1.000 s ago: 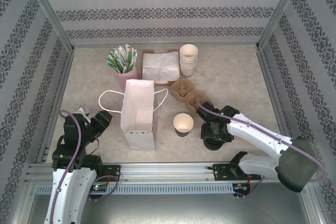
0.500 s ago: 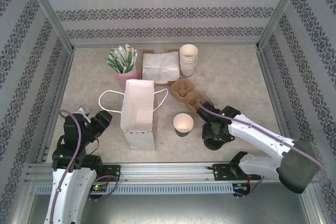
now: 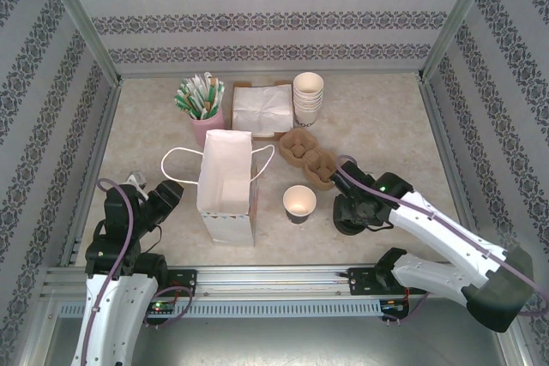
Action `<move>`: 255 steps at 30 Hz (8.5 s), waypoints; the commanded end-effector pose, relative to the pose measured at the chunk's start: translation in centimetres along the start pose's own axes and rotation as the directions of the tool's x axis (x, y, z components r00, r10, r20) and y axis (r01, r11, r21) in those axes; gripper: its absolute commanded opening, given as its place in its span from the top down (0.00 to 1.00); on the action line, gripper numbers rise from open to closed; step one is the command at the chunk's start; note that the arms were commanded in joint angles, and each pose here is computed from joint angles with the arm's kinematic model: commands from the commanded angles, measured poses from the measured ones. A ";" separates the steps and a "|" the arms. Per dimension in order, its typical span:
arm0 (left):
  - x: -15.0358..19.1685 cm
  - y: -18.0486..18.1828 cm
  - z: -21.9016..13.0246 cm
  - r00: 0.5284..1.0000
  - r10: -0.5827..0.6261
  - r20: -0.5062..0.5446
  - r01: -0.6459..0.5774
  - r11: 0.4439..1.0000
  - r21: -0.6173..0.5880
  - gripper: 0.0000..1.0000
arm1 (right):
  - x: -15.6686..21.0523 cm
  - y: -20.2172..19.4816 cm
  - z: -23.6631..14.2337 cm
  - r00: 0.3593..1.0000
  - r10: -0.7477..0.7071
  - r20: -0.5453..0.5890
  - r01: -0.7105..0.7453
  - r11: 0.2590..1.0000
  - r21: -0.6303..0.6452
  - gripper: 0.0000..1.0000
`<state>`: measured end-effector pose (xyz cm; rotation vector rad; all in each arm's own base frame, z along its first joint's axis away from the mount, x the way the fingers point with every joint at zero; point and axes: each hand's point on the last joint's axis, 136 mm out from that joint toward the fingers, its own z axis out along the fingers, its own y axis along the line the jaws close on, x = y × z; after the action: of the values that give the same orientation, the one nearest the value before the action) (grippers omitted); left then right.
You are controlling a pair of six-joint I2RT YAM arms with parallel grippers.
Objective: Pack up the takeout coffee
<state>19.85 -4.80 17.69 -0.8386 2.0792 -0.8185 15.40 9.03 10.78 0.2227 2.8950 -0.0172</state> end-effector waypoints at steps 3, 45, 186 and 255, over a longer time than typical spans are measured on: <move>-0.3 -0.3 0.0 1.000 -0.003 0.014 0.003 1.000 0.020 0.46 | 0.9 -0.1 1.7 0.997 -0.034 -0.064 0.037 0.998 0.052 0.29; -0.4 -0.2 0.0 1.000 -0.007 0.020 0.007 1.000 0.018 0.46 | 0.6 0.1 1.8 0.998 0.030 -0.060 -0.028 0.999 0.023 0.30; -0.2 0.6 0.1 1.000 0.007 0.016 -0.007 1.000 -0.018 0.45 | 1.4 11.3 1.9 0.736 -0.669 -0.106 0.664 0.743 -0.079 0.36; -0.8 0.2 -0.1 0.999 0.012 0.047 -0.012 1.000 -0.003 0.45 | 0.3 11.6 -5.1 0.997 -0.072 0.004 0.072 0.993 -0.097 0.13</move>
<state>19.85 -4.42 17.55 -0.8471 2.0672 -0.7954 15.48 22.32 16.21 -0.0637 2.8866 0.2636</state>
